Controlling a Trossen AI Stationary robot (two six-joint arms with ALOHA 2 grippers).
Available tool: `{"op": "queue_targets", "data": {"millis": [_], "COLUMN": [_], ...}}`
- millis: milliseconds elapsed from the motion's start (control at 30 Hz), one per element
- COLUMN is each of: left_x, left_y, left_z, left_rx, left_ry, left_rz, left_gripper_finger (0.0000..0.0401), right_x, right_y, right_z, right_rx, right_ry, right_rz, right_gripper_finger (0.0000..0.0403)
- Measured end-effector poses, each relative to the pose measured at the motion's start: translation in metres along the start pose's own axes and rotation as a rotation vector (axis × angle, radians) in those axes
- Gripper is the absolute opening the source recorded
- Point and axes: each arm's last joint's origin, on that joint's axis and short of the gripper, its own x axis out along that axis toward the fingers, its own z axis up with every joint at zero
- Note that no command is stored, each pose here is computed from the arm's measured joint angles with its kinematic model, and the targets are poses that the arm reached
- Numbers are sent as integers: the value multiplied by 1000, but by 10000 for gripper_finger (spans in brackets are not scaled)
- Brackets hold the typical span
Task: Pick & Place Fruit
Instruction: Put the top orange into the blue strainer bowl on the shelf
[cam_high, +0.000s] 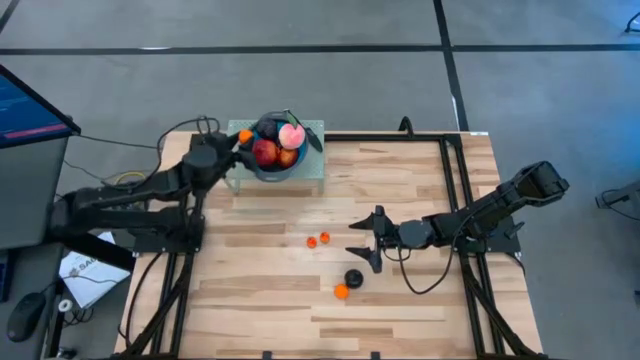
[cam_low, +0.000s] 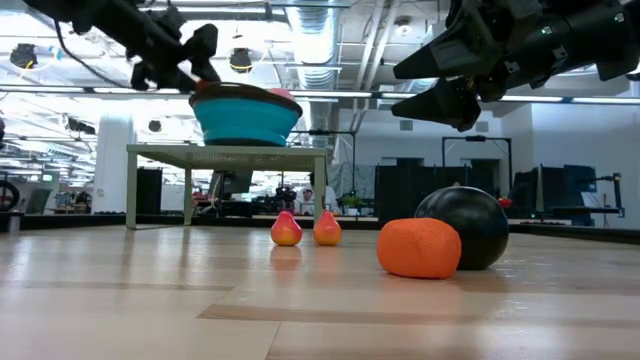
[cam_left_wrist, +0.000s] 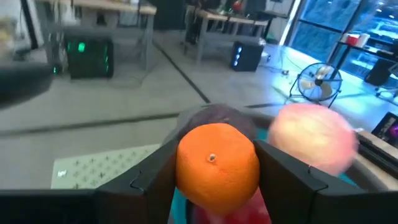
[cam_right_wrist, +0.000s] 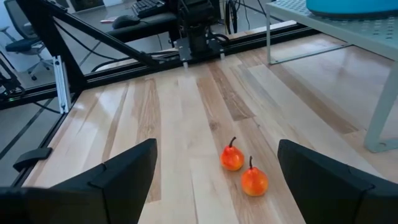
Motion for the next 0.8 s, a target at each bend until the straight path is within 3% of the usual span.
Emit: {"op": "queue_targets", "data": {"millis": [500, 800], "left_x": [32, 33], "left_y": [6, 6], "left_z": [-15, -15], "left_rx": [3, 2], "left_ry": [111, 110], "left_rz": [8, 13], "left_gripper_finger": [197, 263], "right_x": [0, 0], "right_y": [0, 0], "right_z": [0, 0], "right_rx": [0, -1], "right_ry": [0, 1], "right_rz": [1, 2], "right_gripper_finger": [328, 328]}}
